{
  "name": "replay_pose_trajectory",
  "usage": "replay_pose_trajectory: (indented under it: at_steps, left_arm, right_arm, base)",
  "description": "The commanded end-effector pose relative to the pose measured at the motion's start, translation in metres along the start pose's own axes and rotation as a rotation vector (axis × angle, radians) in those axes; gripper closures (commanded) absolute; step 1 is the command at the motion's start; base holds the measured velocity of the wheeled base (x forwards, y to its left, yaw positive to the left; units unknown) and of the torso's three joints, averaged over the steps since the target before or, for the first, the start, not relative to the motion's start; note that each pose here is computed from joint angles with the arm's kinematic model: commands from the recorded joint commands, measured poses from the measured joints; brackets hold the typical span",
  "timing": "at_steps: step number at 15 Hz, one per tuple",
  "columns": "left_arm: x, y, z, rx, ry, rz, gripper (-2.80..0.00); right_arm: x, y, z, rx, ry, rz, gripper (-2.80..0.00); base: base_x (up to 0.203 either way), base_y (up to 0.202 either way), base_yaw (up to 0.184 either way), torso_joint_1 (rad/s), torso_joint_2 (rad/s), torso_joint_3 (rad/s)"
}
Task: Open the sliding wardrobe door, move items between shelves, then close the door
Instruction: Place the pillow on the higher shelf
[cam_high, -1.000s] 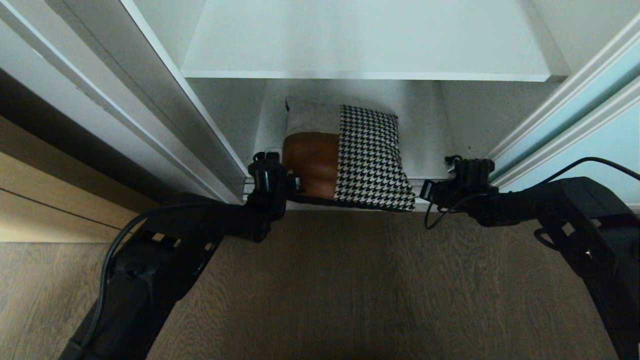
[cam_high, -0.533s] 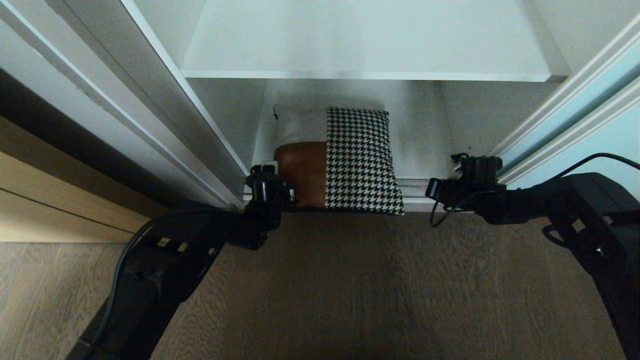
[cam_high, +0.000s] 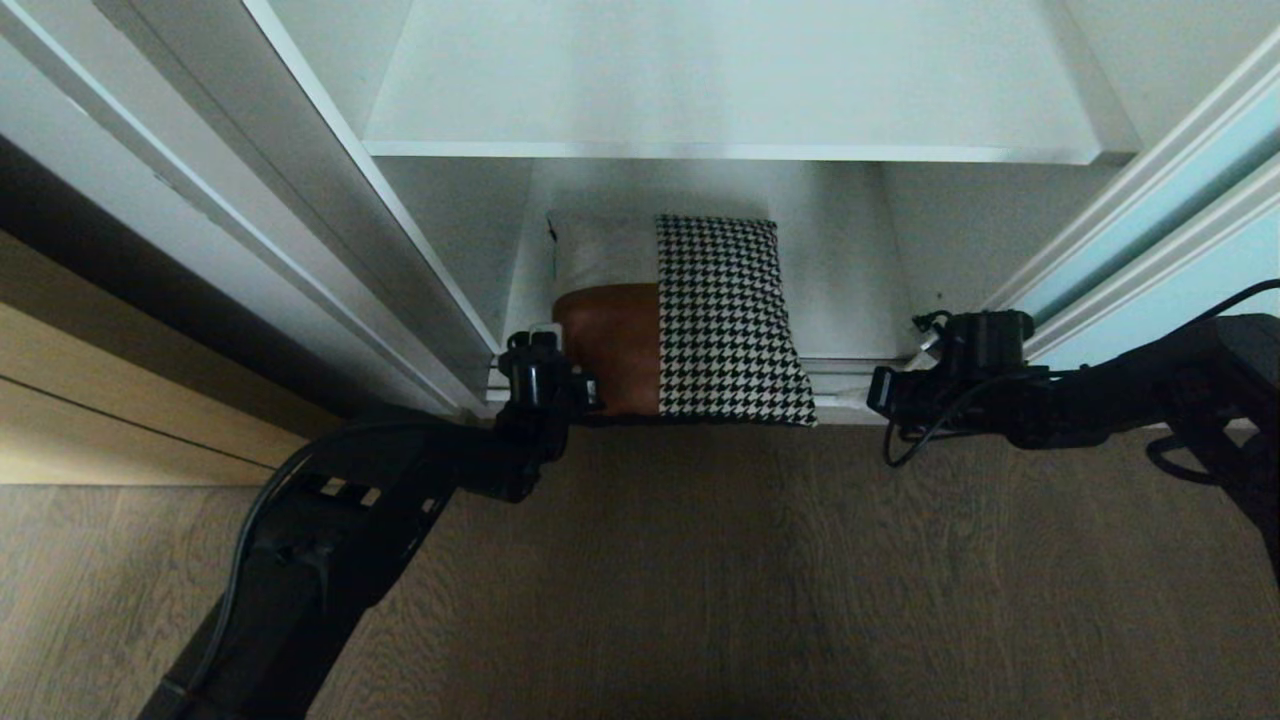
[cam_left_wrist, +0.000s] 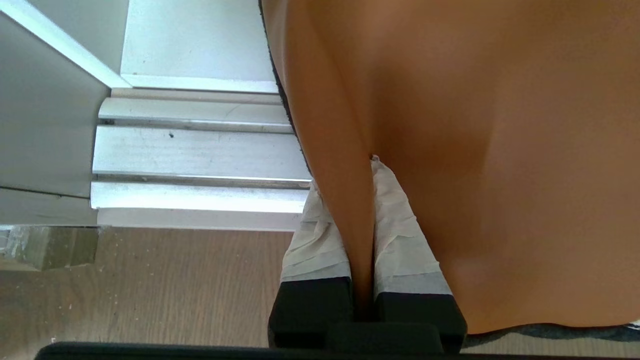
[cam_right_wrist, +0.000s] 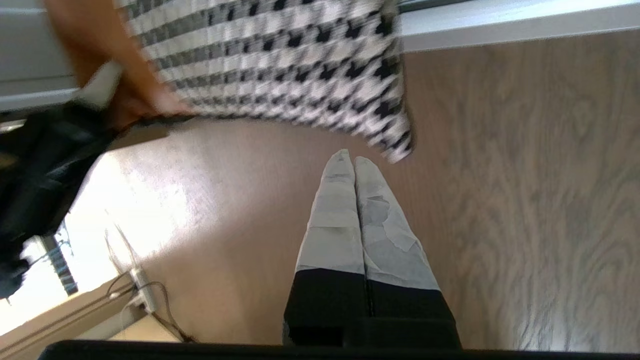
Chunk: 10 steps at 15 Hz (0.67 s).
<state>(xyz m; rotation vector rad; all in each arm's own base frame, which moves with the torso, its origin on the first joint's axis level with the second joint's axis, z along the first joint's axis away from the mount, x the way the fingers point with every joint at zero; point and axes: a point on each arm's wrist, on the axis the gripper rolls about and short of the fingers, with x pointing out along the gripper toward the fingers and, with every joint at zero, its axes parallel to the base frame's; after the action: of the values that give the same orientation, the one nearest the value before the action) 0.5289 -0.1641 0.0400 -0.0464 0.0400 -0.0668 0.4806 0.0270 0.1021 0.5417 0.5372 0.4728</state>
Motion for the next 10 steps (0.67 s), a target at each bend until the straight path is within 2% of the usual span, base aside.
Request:
replay_pose_trajectory:
  at_steps: [1,3,6,8,10]
  left_arm:
    - [0.000,0.000,-0.003,-0.001,-0.001,0.002,0.00]
    - [0.001,0.001,-0.004,-0.008,-0.016,0.002,0.00]
    - [0.001,0.001,-0.008,-0.015,-0.010,0.013,0.00]
    - [0.001,0.000,-0.007,-0.052,-0.006,0.012,0.00]
    - [-0.002,-0.004,-0.002,-0.077,-0.002,0.022,0.00]
  right_arm:
    - [-0.023,0.016,0.007,-0.009,-0.018,0.006,0.00]
    - [-0.039,0.019,0.009,-0.006,-0.022,0.001,0.00]
    - [-0.031,0.021,-0.001,0.004,0.008,0.002,0.00]
    - [-0.024,0.018,-0.019,0.021,0.056,-0.007,0.00]
    - [-0.021,0.016,-0.024,0.011,0.043,0.005,0.00]
  base:
    - [0.000,0.000,0.000,0.000,0.00,0.000]
    - [0.000,0.000,0.000,0.000,0.00,0.000]
    - [0.000,0.000,0.000,0.000,0.00,0.000]
    - [0.000,0.000,0.000,0.000,0.00,0.000]
    - [0.000,0.000,0.000,0.000,0.00,0.000]
